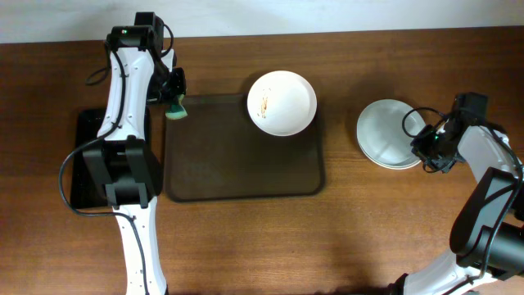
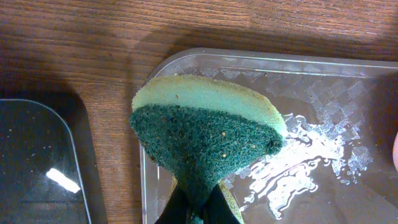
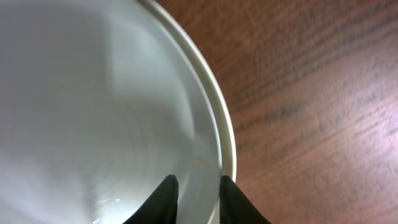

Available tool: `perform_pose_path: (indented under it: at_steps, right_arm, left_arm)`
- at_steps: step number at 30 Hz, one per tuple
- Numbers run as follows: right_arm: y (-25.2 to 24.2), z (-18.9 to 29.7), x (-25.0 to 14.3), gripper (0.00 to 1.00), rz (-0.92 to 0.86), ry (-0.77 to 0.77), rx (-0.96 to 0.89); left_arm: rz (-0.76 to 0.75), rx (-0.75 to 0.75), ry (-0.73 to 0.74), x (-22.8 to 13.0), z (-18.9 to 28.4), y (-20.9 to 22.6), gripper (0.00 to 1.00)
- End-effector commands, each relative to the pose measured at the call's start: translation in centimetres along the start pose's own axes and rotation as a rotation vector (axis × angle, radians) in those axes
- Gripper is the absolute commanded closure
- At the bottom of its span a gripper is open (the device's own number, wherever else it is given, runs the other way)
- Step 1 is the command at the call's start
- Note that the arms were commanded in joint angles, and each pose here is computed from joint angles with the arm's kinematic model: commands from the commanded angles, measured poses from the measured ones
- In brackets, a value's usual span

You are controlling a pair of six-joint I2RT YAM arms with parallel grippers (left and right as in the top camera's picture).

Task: Clean dirty plates on tray and stack at the side
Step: 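Place the plate onto the white plate stack and release, then move right gripper to the pink plate and pull it center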

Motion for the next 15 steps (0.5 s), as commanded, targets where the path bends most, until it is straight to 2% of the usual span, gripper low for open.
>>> perform_pose_path:
  at_steps: [1, 4, 7, 8, 10, 12, 15]
  right_arm:
    - [0.1, 0.8, -0.2, 0.76, -0.004, 0.016, 0.003]
    - [1.1, 3.9, 1.6, 0.71, 0.012, 0.003, 0.025]
    - [3.3, 8.3, 3.9, 0.48, 0.093, -0.046, 0.039]
    - [4.3, 9.4, 4.3, 0.45, 0.116, -0.060, 0.047]
    - [7.0, 10.6, 4.4, 0.43, 0.172, -0.075, 0.089]
    - [10.4, 10.6, 3.7, 0.36, 0.237, -0.081, 0.127]
    - [17.0, 9.9, 1.8, 0.36, 0.281, -0.096, 0.195]
  left_arm:
    - [-0.015, -0.008, 0.011, 0.0, -0.3, -0.1, 0.99]
    - [-0.015, -0.008, 0.010, 0.0, -0.3, -0.1, 0.99]
    - [-0.015, -0.008, 0.010, 0.0, -0.3, -0.1, 0.99]
    - [-0.015, -0.008, 0.010, 0.0, -0.3, -0.1, 0.99]
    - [-0.015, -0.008, 0.010, 0.0, -0.3, -0.1, 0.99]
    - [-0.015, -0.008, 0.010, 0.0, -0.3, -0.1, 0.99]
    - [-0.015, -0.008, 0.010, 0.0, -0.3, -0.1, 0.99]
Point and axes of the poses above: each gripper's point midway between its finger pads, its own z axis back along the fingers, its own y axis along the line the jaws close on, x = y × z, the point moved 5 cm from there along z, back along the fingers, and after that the axes turned 12 degrees about z, right-handed, at the moved point
